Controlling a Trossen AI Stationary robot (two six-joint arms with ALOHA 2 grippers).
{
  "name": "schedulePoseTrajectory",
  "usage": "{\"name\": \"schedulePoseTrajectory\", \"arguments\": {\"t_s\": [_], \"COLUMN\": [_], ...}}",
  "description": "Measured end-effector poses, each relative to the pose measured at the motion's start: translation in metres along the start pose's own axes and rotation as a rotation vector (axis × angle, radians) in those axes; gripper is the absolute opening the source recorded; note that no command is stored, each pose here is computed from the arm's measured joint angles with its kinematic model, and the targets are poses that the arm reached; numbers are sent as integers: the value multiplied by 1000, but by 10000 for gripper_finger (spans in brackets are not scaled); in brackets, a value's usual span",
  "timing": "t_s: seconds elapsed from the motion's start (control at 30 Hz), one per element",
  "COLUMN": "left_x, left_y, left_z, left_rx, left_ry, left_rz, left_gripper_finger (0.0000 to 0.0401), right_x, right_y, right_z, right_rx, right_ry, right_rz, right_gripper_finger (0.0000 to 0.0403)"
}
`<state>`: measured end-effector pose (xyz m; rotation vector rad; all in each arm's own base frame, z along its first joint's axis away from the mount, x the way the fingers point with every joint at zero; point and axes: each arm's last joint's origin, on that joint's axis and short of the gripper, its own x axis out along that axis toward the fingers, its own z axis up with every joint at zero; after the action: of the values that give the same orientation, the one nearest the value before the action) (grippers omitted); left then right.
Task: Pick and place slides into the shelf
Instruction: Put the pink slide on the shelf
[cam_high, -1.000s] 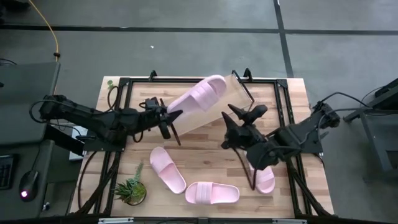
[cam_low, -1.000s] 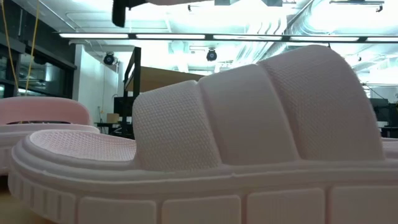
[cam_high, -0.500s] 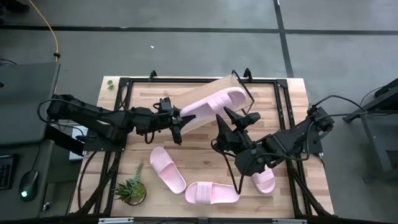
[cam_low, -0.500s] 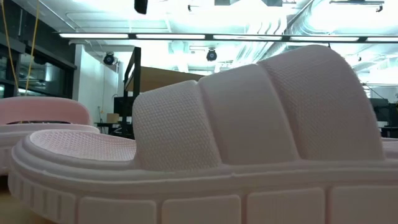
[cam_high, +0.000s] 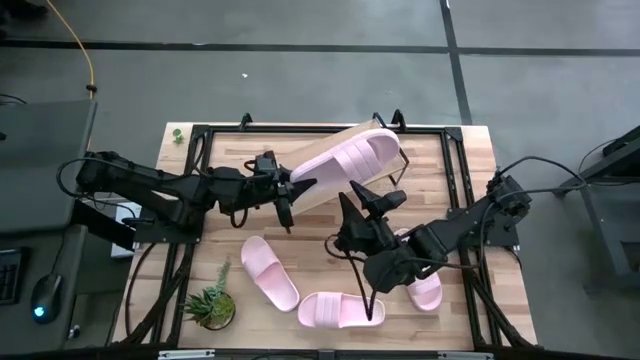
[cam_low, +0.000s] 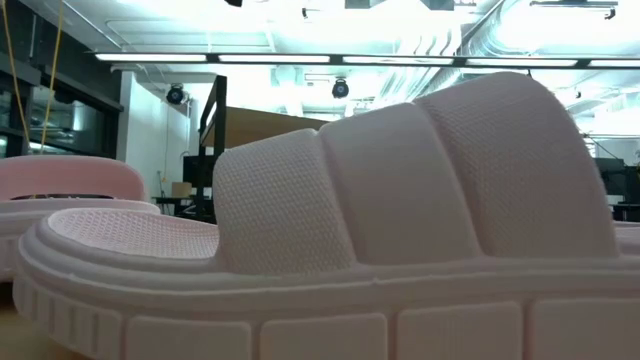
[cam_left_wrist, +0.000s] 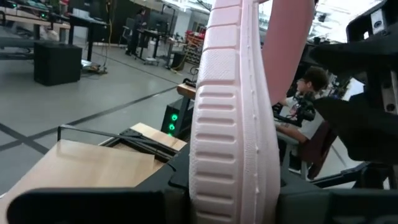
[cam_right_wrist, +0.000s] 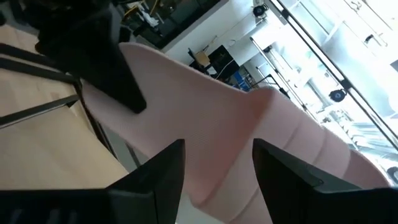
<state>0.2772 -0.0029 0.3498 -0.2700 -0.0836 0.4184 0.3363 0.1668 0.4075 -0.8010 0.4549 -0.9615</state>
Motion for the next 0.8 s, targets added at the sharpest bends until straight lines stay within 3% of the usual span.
{"name": "schedulePoseTrajectory", "arguments": {"t_s": [0.8], "left_x": [0], "left_y": [0], "left_z": [0], "left_rx": [-7], "left_ry": [1], "left_rz": [1], "left_gripper_finger": [72], "right_x": [38], "right_y": [-6], "right_z": [0], "right_rx": [-87], "right_ry": [81], "right_rz": [-61], "right_gripper_finger": [164]}}
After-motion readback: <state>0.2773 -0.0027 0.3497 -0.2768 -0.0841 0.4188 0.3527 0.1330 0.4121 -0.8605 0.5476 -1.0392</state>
